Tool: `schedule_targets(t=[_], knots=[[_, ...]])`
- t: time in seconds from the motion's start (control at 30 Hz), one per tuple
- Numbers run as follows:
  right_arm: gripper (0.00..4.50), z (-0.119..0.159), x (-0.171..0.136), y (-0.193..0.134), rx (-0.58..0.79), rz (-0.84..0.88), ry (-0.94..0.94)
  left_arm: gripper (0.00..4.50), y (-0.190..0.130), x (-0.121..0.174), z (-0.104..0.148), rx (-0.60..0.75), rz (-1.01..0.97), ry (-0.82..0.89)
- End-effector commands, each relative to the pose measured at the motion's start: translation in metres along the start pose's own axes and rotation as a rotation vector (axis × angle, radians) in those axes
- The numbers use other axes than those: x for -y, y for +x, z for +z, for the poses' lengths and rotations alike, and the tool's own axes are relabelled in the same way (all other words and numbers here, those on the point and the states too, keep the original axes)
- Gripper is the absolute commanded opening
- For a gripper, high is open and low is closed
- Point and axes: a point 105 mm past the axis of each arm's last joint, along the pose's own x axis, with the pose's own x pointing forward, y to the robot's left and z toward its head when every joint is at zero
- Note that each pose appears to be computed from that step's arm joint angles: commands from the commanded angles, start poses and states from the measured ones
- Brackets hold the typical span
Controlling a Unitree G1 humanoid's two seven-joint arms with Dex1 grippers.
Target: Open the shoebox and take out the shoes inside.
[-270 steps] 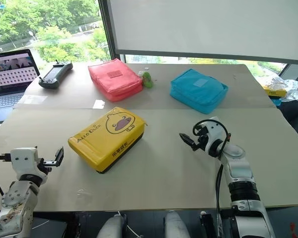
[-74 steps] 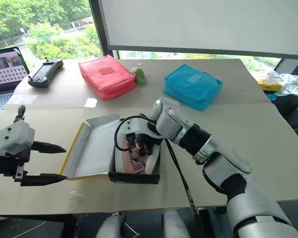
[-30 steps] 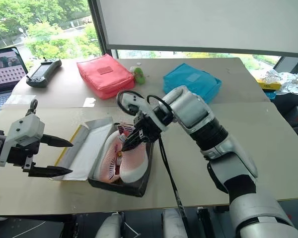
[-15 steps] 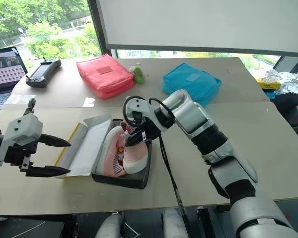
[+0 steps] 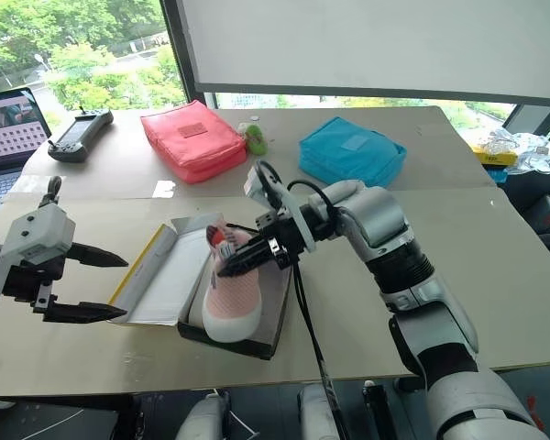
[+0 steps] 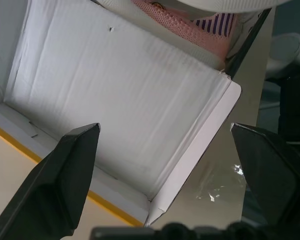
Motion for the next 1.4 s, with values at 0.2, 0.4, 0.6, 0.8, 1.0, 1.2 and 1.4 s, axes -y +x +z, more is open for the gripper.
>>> schedule_targets(t=[0.2, 0.4, 0.6, 0.8, 1.0, 1.2, 1.4], knots=[[0.04, 0.040, 0.010, -0.126, -0.025, -0.476, -0.329, 4.50, -0.003, 0.002, 0.012, 0.059, 0.012, 0.018], [0.04, 0.000, 0.053, -0.211, -0.046, -0.976, -0.202, 4.50, 0.004, -0.011, 0.014, 0.108, 0.082, 0.003], [0.04, -0.078, 0.067, -0.231, 0.085, -1.135, 0.090, 4.50, 0.010, -0.019, 0.014, 0.100, 0.086, 0.010], [1.24, -0.109, 0.062, -0.253, 0.136, -1.256, 0.204, 4.50, 0.013, -0.025, 0.018, 0.102, 0.088, 0.017], [3.24, -0.086, 0.027, -0.324, 0.059, -1.460, 0.176, 4.50, 0.012, -0.025, 0.012, 0.057, 0.098, 0.023], [4.44, -0.030, 0.027, -0.327, 0.069, -1.450, 0.043, 4.50, 0.014, -0.026, 0.014, 0.067, 0.094, 0.024], [4.44, -0.022, 0.029, -0.139, -0.168, -0.712, -0.074, 4.50, 0.015, -0.026, 0.006, 0.007, 0.084, 0.009]])
